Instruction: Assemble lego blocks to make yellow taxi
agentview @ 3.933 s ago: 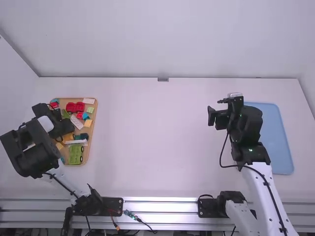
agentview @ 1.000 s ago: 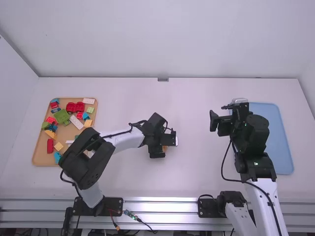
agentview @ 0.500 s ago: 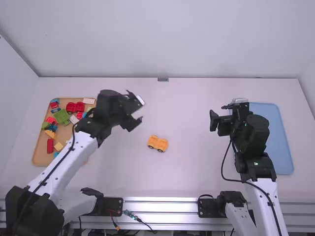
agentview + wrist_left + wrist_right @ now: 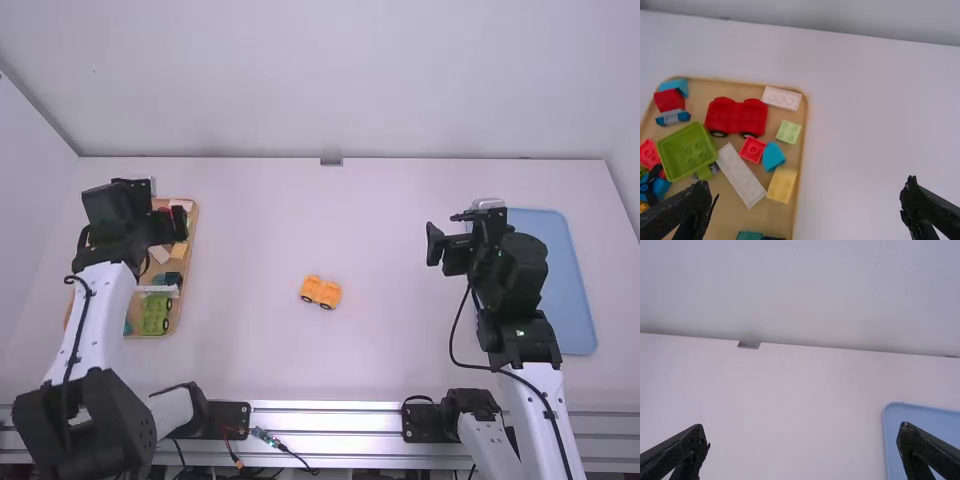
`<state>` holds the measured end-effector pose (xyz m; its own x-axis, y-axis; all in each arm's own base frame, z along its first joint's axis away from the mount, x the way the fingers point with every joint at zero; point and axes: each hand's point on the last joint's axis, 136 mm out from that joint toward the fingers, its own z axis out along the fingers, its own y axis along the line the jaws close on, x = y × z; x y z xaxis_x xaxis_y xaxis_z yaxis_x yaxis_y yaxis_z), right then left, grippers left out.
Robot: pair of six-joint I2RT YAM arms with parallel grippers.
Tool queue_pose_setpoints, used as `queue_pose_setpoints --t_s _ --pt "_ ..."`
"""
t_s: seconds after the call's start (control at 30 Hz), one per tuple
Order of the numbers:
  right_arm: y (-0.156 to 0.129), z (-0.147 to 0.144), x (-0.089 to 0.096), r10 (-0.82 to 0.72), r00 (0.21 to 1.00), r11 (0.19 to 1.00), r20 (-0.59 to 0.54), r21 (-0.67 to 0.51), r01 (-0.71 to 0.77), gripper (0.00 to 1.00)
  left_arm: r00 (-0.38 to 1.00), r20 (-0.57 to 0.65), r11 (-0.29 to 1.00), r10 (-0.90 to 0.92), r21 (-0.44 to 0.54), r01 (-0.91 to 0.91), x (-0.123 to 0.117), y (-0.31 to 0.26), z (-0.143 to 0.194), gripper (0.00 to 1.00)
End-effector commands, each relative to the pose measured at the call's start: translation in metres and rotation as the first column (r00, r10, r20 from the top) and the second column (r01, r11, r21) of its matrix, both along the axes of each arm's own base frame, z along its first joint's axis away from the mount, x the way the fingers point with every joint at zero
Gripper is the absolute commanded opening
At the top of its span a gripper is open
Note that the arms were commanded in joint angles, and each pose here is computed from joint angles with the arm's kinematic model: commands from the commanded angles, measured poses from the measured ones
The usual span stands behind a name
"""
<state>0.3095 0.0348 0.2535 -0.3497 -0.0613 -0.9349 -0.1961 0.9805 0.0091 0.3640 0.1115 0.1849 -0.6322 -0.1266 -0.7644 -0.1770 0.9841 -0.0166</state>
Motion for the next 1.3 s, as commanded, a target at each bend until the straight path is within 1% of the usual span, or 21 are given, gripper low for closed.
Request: queue_pose_setpoints --t_s 0.0,0.03,0.07,0.13,0.23,0.4,0.53,0.57,0.6,0.73,0.77,0.8,0.93,1.03,1.07,1.17,1.27 --pt "0.002 0.015 0.001 0.005 1.0 1.0 0.03 0.008 -0.006 0.99 1.0 -0.017 0.998 0.019 -0.056 -0.02 0.004 0.008 -0.012 0.99" --pt "0.002 0.015 0.001 0.005 1.0 1.0 0.029 0.008 -0.006 0.99 0.999 -0.037 0.998 0.019 -0.054 -0.021 0.004 0.011 -0.018 0.99" --pt "0.002 0.014 0.001 0.006 1.0 1.0 0.028 0.009 -0.006 0.99 0.996 -0.091 0.997 0.016 -0.068 -0.023 0.004 0.015 -0.032 0.99" --pt "0.002 0.015 0.002 0.007 1.0 1.0 0.029 0.009 -0.007 0.99 0.989 -0.147 0.997 -0.015 -0.071 0.005 0.003 0.014 -0.042 0.99" --pt "0.002 0.015 0.001 0.007 0.999 1.0 0.031 0.009 -0.007 0.99 0.953 -0.3 0.997 -0.03 -0.081 0.006 0.003 0.02 -0.067 0.99" --pt "0.002 0.012 0.003 0.008 1.0 1.0 0.019 0.009 -0.008 0.99 0.907 -0.414 0.994 -0.085 -0.098 0.048 0.012 0.025 -0.086 0.99" --pt "0.002 0.011 0.007 0.008 1.0 1.0 0.019 0.01 -0.009 0.99 0.875 -0.482 0.998 -0.048 -0.052 0.026 0.014 0.04 -0.098 0.99" --pt "0.002 0.01 0.01 0.006 1.0 1.0 0.019 0.008 -0.006 0.99 0.862 -0.503 0.998 -0.063 -0.024 0.059 0.015 0.044 -0.104 0.96" --pt "0.002 0.01 0.012 0.006 1.0 1.0 0.023 0.008 -0.006 0.99 0.846 -0.521 0.993 -0.112 -0.017 0.121 0.015 0.043 -0.111 0.87" --pt "0.003 0.007 0.018 0.008 1.0 1.0 0.017 0.01 -0.008 0.99 0.831 -0.541 0.989 -0.134 -0.019 0.146 0.015 0.043 -0.122 0.83" --pt "0.003 0.005 0.02 0.009 1.0 1.0 0.011 0.01 -0.009 0.99 0.833 -0.538 0.989 -0.133 -0.018 0.146 0.017 0.044 -0.125 0.76" --pt "0.003 0.004 0.02 0.01 1.0 1.0 0.01 0.009 -0.01 0.99 0.834 -0.535 0.989 -0.132 -0.015 0.146 0.017 0.044 -0.126 0.73" --pt "0.003 0.001 0.022 0.008 1.0 1.0 0.001 0.01 -0.008 0.99 0.842 -0.524 0.989 -0.129 -0.007 0.147 0.019 0.045 -0.132 0.73" --pt "0.003 0.002 0.021 0.009 1.0 1.0 0.004 0.009 -0.009 1.0 0.841 -0.522 0.986 -0.143 0.003 0.169 0.018 0.044 -0.138 0.71" --pt "0.003 0.002 0.021 0.01 1.0 1.0 0.005 0.009 -0.01 0.99 0.839 -0.524 0.984 -0.149 0.007 0.179 0.016 0.044 -0.142 0.69" --pt "0.003 0.004 0.019 0.008 1.0 1.0 0.009 0.009 -0.008 0.99 0.835 -0.528 0.983 -0.152 0.004 0.182 0.011 0.042 -0.153 0.73" --pt "0.003 0.004 0.019 0.008 1.0 1.0 0.009 0.01 -0.009 0.99 0.845 -0.514 0.983 -0.148 0.015 0.182 0.013 0.042 -0.158 0.72"
